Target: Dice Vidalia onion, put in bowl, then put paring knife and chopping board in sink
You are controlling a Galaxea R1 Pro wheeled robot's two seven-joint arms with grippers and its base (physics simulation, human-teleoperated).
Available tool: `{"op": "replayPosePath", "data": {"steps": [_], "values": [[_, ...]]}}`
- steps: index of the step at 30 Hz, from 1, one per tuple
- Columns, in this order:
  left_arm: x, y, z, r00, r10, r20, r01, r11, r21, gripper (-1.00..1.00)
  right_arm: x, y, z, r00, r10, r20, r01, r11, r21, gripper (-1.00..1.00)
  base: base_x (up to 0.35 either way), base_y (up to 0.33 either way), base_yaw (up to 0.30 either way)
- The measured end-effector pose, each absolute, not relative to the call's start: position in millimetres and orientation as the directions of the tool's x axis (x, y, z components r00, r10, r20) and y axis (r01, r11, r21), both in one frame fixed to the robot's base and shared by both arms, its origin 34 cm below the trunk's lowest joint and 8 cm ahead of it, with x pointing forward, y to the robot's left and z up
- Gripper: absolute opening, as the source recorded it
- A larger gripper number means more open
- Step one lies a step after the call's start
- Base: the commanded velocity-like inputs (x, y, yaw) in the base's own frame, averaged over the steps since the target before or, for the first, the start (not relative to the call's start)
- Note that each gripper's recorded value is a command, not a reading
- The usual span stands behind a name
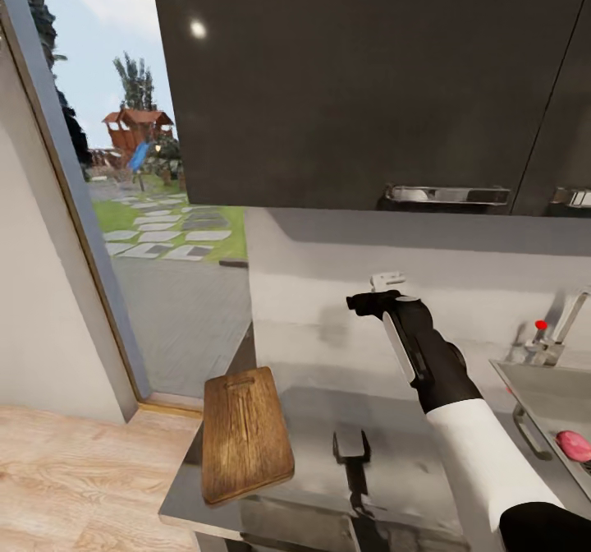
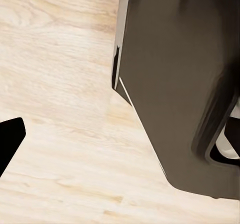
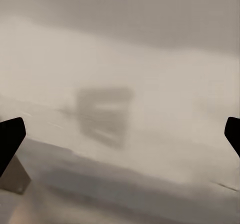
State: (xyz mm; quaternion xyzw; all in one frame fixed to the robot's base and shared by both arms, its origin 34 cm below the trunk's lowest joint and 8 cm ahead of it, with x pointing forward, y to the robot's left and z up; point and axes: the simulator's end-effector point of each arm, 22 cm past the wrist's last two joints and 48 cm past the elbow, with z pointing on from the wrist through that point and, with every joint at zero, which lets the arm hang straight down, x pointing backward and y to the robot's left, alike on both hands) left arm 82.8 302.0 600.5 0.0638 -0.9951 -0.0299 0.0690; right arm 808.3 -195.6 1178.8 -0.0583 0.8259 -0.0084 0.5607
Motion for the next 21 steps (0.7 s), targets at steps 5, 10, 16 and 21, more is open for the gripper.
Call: {"op": "replayPosePath", "data": {"steps": [5,10,16,21], "values": [[81,302,605,-0.982,-0.131,0.134,-0.123,0.99,0.068,1.0,807,-196,1183,-0.365,-0.105,-0.925,-0.087,0.993,-0.079,1.0,0.008,0.0,0.012],[79,302,609,-0.982,-0.131,0.134,-0.123,0.99,0.068,1.0,805,-196,1187,-0.365,-0.105,-0.925,-0.087,0.993,-0.079,1.0,0.002,0.0,0.003],[77,302,613,-0.982,-0.131,0.134,-0.123,0.99,0.068,1.0,802,-196,1191,-0.366,-0.104,-0.925,-0.086,0.993,-0.078,1.0,0.0,0.0,0.0],[75,302,617,-0.982,-0.131,0.134,-0.123,0.99,0.068,1.0,800,-196,1194,-0.366,-0.105,-0.925,-0.086,0.993,-0.078,1.0,0.0,0.0,0.0]]}}
